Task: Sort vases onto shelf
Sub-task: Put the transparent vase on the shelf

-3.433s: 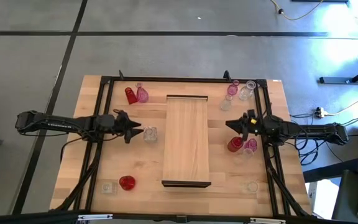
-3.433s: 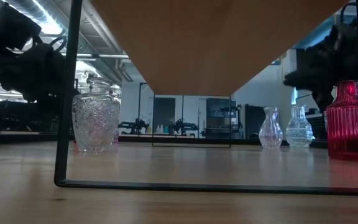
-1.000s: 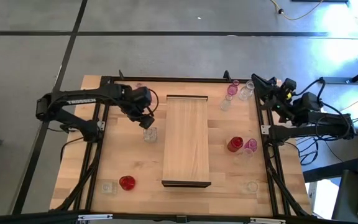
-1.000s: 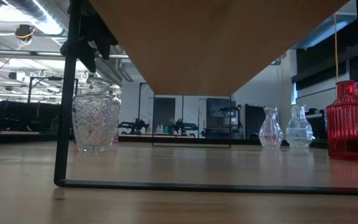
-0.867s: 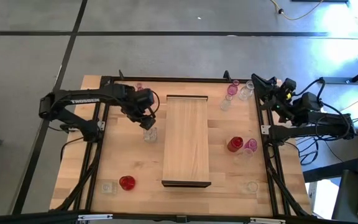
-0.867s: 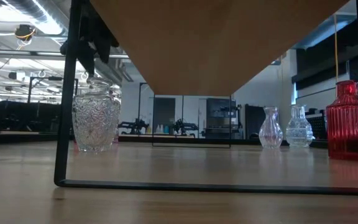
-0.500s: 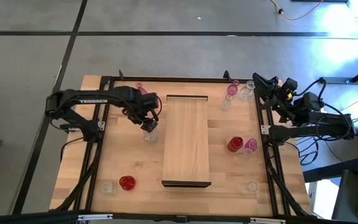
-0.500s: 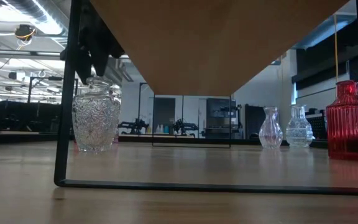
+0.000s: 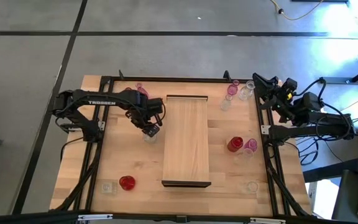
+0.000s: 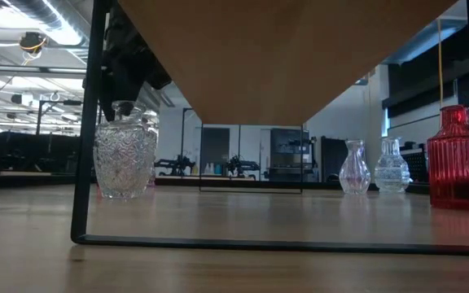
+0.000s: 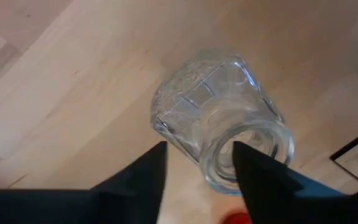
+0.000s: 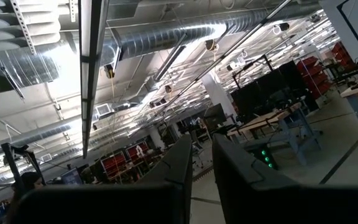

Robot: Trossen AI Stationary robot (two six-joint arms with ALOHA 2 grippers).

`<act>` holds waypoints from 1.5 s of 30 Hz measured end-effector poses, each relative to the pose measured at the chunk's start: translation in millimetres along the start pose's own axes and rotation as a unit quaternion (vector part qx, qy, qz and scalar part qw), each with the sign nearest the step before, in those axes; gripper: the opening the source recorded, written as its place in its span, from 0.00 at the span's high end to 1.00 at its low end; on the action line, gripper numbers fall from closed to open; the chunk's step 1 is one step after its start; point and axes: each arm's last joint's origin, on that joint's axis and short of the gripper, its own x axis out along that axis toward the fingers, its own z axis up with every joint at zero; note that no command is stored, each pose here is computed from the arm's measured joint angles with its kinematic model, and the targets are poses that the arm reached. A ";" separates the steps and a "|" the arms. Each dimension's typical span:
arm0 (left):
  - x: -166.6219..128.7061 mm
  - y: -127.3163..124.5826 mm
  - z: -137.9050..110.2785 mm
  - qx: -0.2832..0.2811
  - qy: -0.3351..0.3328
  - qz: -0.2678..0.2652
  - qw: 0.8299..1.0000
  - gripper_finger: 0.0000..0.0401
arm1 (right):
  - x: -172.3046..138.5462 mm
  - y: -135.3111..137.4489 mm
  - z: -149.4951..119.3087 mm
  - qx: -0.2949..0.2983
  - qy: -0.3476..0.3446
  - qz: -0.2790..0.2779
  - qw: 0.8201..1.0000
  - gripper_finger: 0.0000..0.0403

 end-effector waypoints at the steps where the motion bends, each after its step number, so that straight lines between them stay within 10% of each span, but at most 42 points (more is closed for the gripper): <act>1: 0.0 0.1 0.0 0.000 0.000 0.000 1.000 0.63 | 0.0 0.0 0.0 0.000 0.000 0.000 1.000 0.87; 7: -6.7 1.2 -3.9 0.005 -0.001 -0.016 1.000 0.94 | 0.0 0.0 0.0 0.000 0.000 0.000 1.000 0.87; 25: -157.5 4.7 14.5 0.009 -0.173 -0.124 0.977 0.94 | 0.1 -1.3 -0.2 -0.001 -0.003 -0.022 1.000 0.87; 45: -150.8 -7.6 96.3 0.048 -0.092 -0.121 0.987 0.94 | 0.2 -1.4 -1.0 -0.002 0.000 -0.022 1.000 0.87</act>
